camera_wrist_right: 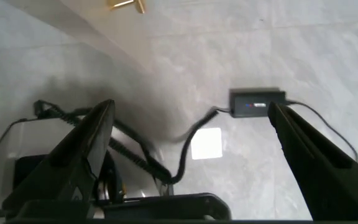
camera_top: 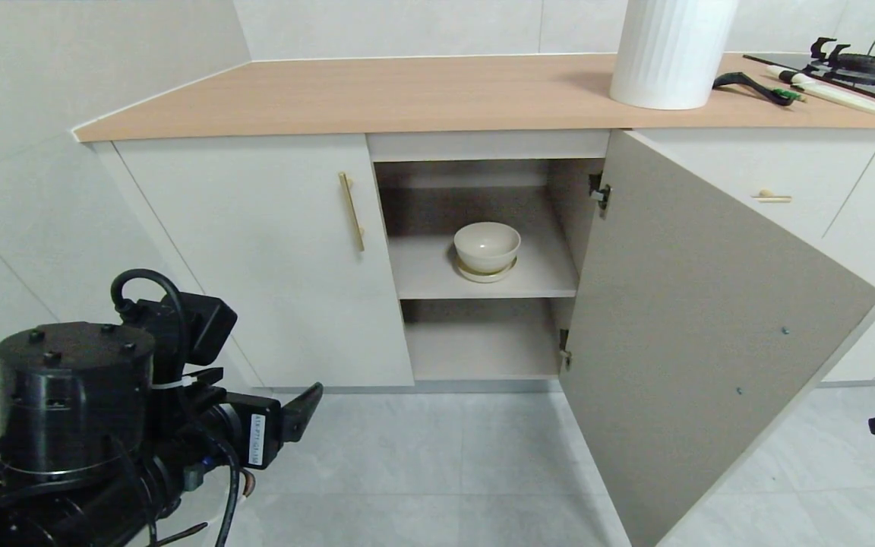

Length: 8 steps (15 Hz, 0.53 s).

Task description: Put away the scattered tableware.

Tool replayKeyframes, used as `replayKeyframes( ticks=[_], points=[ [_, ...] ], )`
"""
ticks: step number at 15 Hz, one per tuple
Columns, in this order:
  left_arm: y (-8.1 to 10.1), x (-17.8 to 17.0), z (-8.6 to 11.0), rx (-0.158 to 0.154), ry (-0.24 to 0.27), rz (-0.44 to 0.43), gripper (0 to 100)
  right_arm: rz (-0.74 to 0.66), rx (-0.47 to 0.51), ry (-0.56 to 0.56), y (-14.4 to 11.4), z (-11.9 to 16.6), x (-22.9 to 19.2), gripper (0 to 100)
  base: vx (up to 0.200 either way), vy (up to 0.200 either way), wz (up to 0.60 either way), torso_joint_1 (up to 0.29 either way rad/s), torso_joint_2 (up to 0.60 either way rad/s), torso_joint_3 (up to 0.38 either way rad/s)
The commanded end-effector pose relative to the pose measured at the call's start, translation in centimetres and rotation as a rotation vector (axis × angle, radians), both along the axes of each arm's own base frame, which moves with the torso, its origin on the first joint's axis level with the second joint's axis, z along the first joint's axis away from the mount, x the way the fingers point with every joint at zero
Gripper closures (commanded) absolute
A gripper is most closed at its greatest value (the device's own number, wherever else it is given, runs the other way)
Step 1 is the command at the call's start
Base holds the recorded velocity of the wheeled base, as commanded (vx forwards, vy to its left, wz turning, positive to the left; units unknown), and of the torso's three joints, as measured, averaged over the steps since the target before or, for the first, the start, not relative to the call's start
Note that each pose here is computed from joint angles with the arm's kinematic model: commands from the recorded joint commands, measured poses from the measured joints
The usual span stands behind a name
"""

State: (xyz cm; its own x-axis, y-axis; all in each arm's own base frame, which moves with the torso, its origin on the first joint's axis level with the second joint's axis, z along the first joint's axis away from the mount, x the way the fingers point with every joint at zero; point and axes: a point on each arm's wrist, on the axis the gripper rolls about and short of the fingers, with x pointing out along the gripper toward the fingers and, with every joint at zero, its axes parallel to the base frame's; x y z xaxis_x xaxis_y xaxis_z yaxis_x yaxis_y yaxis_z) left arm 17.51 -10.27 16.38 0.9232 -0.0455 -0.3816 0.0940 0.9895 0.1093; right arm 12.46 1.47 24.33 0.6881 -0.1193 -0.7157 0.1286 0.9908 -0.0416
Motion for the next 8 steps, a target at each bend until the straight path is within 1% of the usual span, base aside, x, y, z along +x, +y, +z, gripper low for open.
replayKeyframes(
  ticks=[1, 3, 4, 6, 8],
  points=[
    [0.0, 0.0, 0.0, 0.001, 0.001, 0.000, 0, -0.056, -0.010, 0.037, -0.5, -0.6, 1.3, 0, 0.000, 0.000, 0.00, 0.000, 0.00, 0.000],
    [0.0, 0.0, 0.0, 0.000, -0.001, 0.000, 0, -0.122, -0.001, 0.018, -1.3, -1.6, 3.9, 0, 0.000, 0.000, 0.00, 0.000, 0.00, 0.000],
    [0.0, 0.0, 0.0, -0.002, -0.003, 0.000, 0, -0.152, 0.002, -0.008, -1.7, -2.1, 5.0, 0, 0.000, 0.000, 0.00, 0.000, 0.00, 0.000],
    [0.0, 0.0, 0.1, -0.005, -0.006, 0.000, 0, -0.178, 0.016, -0.062, -2.2, -2.9, 6.6, 0, 0.000, 0.000, 0.00, 0.000, 0.00, 0.000],
    [0.0, 0.1, 0.2, -0.010, -0.011, 0.002, 0, -0.197, 0.045, -0.089, -2.6, -4.5, 8.7, 0, 0.000, 0.000, 0.00, 0.000, 0.00, 0.000]
  ],
)
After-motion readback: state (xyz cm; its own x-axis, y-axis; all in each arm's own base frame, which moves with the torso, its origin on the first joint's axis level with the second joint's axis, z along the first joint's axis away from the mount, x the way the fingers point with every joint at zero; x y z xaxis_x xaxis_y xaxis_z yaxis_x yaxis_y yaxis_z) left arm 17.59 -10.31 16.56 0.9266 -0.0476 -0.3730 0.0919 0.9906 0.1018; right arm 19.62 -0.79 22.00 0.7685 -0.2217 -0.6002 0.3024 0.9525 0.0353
